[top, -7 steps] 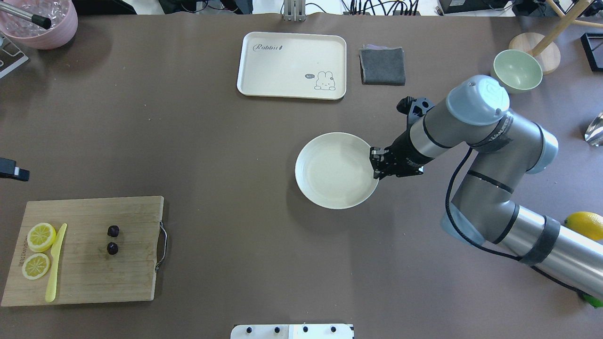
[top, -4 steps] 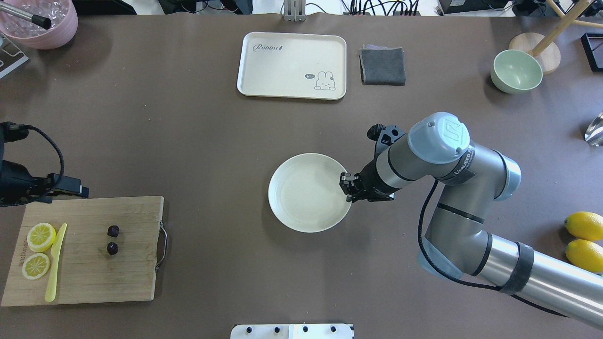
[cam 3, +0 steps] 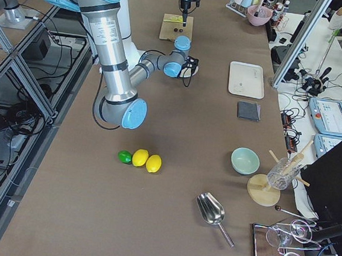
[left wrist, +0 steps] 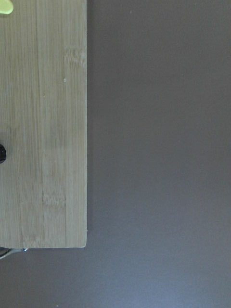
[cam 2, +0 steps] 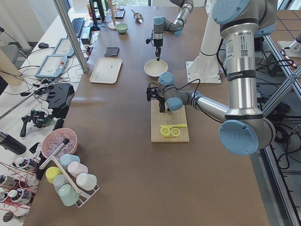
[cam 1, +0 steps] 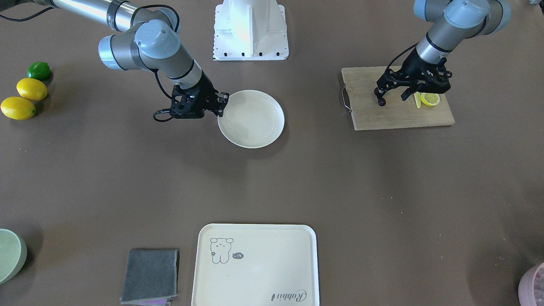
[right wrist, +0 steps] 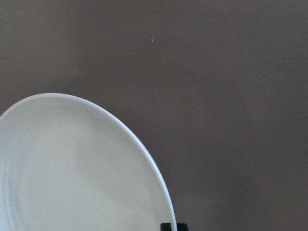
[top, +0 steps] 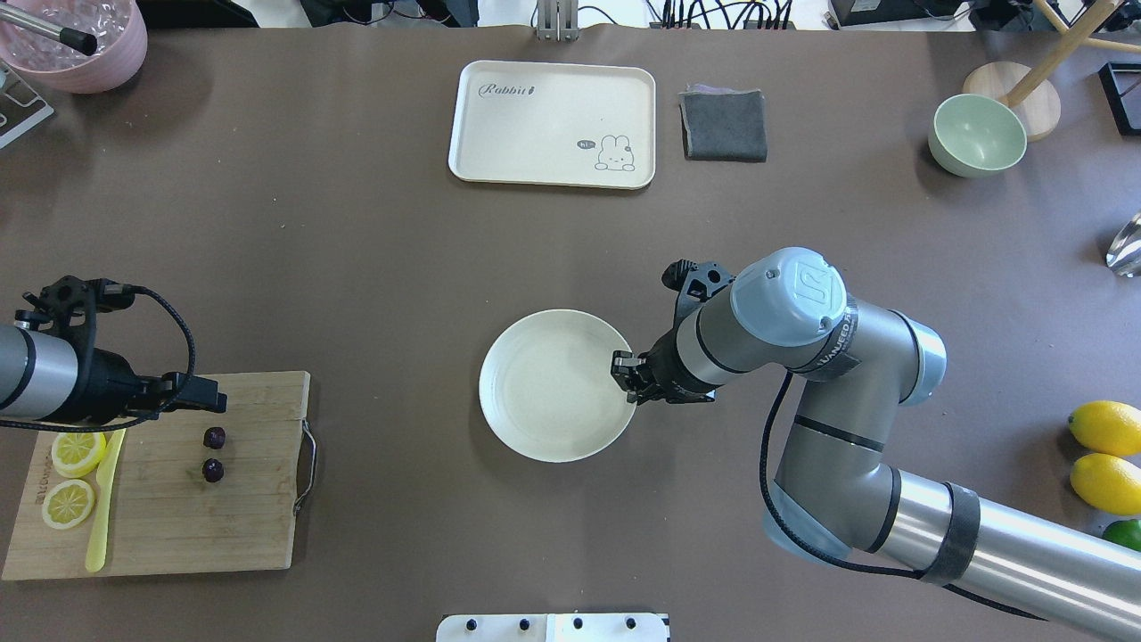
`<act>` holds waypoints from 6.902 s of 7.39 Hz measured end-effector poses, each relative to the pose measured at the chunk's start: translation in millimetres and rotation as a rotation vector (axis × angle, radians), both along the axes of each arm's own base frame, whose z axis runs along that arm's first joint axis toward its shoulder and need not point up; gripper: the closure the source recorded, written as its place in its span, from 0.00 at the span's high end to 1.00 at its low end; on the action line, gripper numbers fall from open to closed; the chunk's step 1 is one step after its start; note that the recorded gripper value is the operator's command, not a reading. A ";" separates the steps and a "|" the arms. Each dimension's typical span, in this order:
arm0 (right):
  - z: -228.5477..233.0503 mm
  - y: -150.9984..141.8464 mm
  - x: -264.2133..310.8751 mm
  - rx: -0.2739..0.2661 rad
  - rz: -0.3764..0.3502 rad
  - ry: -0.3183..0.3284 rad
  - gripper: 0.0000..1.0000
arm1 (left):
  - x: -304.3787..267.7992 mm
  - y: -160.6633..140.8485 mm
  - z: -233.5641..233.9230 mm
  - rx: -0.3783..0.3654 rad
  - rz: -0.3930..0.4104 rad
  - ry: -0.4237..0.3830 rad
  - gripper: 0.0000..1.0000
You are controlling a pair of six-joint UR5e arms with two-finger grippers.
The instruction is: Place red cherry on plate
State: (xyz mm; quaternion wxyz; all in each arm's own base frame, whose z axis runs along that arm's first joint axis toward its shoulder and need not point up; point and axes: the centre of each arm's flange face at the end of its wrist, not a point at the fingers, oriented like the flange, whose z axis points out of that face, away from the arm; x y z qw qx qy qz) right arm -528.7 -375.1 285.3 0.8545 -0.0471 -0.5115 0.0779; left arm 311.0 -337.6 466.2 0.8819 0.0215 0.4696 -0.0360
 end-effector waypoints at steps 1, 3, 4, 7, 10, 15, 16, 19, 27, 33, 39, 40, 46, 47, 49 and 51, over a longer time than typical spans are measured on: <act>-1.0 2.7 -2.7 0.004 0.000 0.000 0.00 | 5.8 3.8 4.6 -0.004 0.011 -0.009 0.87; -2.8 5.6 -5.5 0.008 -0.004 -0.003 0.66 | 14.3 7.1 11.2 -0.005 0.021 -0.024 0.81; -3.6 6.6 -6.3 0.010 -0.006 -0.004 0.99 | 16.4 7.0 13.3 -0.005 0.021 -0.028 0.78; -5.1 10.0 -8.7 0.022 0.018 -0.001 1.00 | 22.5 4.3 16.1 -0.006 0.022 -0.032 0.73; -2.8 7.3 -4.3 0.021 0.033 0.002 1.00 | 27.3 1.2 18.0 -0.009 0.021 -0.034 0.33; -10.0 -5.4 16.9 0.022 0.057 -0.015 1.00 | 33.7 7.7 11.7 -0.029 0.027 -0.020 0.00; -13.0 -14.2 39.3 0.012 0.062 -0.030 1.00 | 32.5 8.9 0.4 -0.022 0.029 0.000 0.00; 7.7 -65.6 137.7 -0.029 0.055 -0.059 1.00 | 63.8 -11.3 -84.3 -0.057 0.013 0.113 0.00; 101.4 -86.3 244.2 0.021 0.013 0.004 1.00 | 274.7 -55.5 -285.9 -0.160 -0.092 0.119 0.98; 115.0 -83.9 261.0 0.037 0.022 0.023 1.00 | 221.8 -58.2 -265.5 -0.097 -0.095 0.119 0.98; 215.6 -104.8 381.0 0.219 -0.020 0.135 1.00 | -50.0 -135.7 -95.5 0.208 0.175 -0.101 0.98; 237.4 -110.4 407.6 0.252 -0.033 0.147 1.00 | -115.3 -148.9 -45.7 0.255 0.219 -0.126 0.98; 313.1 -115.3 524.4 0.345 -0.188 0.274 1.00 | -340.3 -151.6 161.0 0.258 0.324 -0.240 0.98; 316.9 -113.8 528.2 0.348 -0.205 0.280 1.00 | -344.7 -147.6 166.4 0.235 0.323 -0.239 0.98; 324.7 -113.1 532.1 0.348 -0.226 0.291 1.00 | -348.0 -135.0 178.9 0.207 0.324 -0.235 0.98; 335.9 -112.8 541.0 0.353 -0.237 0.295 1.00 | -347.2 -122.5 187.0 0.189 0.319 -0.196 0.98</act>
